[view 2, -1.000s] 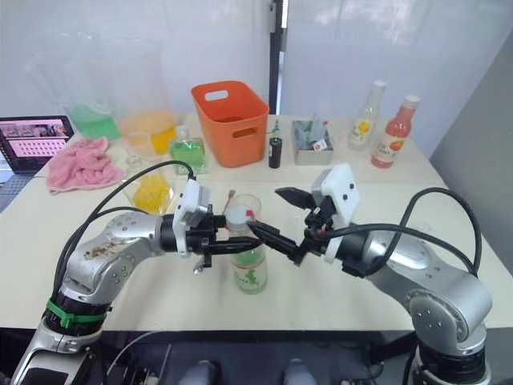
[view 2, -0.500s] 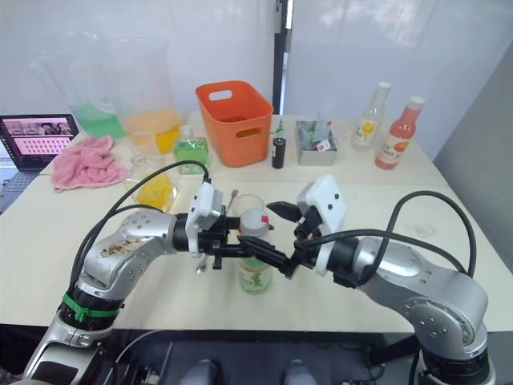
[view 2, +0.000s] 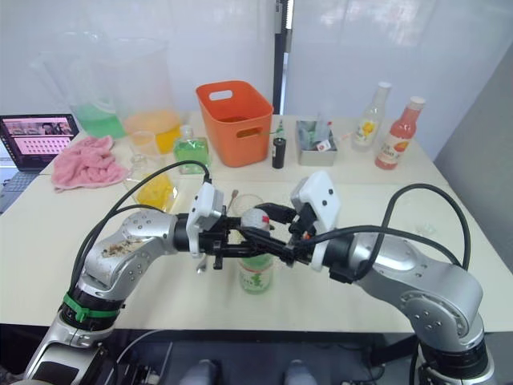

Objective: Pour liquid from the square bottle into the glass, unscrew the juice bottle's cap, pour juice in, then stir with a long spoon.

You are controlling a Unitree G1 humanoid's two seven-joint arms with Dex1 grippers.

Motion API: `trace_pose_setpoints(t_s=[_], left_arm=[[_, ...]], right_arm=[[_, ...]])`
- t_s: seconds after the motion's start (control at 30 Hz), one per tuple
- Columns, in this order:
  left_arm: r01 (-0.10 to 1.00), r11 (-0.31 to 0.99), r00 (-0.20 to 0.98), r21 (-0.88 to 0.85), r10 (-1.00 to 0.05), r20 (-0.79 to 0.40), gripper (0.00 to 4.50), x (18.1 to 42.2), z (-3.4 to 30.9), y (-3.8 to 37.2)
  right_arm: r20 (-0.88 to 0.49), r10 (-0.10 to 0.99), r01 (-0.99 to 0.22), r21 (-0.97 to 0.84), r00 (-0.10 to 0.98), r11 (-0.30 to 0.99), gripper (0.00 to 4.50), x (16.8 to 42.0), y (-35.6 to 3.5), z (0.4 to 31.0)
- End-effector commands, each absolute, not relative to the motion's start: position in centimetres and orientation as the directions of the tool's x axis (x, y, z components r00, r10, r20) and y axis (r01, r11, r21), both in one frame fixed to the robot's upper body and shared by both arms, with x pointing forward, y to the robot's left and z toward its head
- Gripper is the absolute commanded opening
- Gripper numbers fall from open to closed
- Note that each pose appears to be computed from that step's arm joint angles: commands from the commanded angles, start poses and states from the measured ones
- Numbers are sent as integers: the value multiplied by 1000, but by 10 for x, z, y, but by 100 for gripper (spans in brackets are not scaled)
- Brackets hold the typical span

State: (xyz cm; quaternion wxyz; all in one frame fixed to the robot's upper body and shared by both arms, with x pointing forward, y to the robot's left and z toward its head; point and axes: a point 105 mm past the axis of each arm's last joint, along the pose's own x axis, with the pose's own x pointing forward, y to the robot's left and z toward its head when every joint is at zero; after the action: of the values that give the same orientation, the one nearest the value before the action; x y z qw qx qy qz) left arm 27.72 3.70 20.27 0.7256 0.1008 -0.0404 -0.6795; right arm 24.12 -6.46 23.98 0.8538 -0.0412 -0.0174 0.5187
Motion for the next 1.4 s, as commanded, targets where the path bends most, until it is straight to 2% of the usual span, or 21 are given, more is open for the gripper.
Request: trace_pose_setpoints(t_s=[0.03, 0.1, 0.2, 0.37, 0.53, 0.73, 0.8, 0.87, 0.97, 1.0, 1.1, 1.2, 1.3, 1.4], left_arm=[[981, 53, 76, 188, -990, -115, 152, 277, 193, 33], [980, 59, 81, 190, -990, -114, 152, 277, 194, 34], [979, 66, 89, 193, -990, -113, 152, 277, 194, 34], [979, 68, 91, 192, -989, -114, 152, 275, 194, 34], [984, 24, 49, 178, -989, -138, 152, 265, 190, 38], [980, 40, 68, 192, -988, -141, 152, 262, 189, 39], [980, 43, 71, 193, -988, -139, 152, 261, 189, 39], [980, 45, 73, 194, -988, -139, 152, 261, 189, 39], [980, 53, 79, 191, -988, -132, 152, 262, 189, 38], [981, 57, 82, 187, -989, -127, 152, 262, 189, 38], [981, 62, 84, 182, -989, -120, 152, 262, 188, 37], [983, 55, 75, 173, -991, -115, 152, 264, 187, 35], [984, 44, 64, 175, -992, -110, 152, 265, 187, 33], [984, 21, 40, 177, -994, -103, 152, 266, 189, 30]], right_arm=[[22, 900, -890, -139, 436, 434, 170, 237, -65, 253], [-8, 915, -906, -145, 404, 399, 170, 236, -64, 250], [-97, 951, -949, -149, 294, 278, 170, 231, -61, 241], [-182, 977, -980, -188, 107, 72, 170, 240, -64, 237], [-257, 963, -964, -223, -86, -145, 170, 256, -64, 243], [-275, 926, -939, -155, -259, -308, 170, 261, -63, 255], [-277, 918, -935, -134, -284, -329, 273, 261, -64, 263], [-279, 913, -933, -121, -296, -339, 337, 260, -65, 267], [-253, 923, -941, -100, -291, -324, 436, 257, -68, 275], [-240, 931, -947, -97, -275, -305, 446, 254, -71, 278], [-217, 949, -963, -94, -229, -254, 446, 252, -76, 282], [-154, 988, -981, -193, 9, -21, 446, 254, -89, 283], [-70, 987, -968, -217, 142, 123, 446, 252, -90, 287], [-14, 966, -943, -220, 259, 250, 446, 241, -89, 284]])
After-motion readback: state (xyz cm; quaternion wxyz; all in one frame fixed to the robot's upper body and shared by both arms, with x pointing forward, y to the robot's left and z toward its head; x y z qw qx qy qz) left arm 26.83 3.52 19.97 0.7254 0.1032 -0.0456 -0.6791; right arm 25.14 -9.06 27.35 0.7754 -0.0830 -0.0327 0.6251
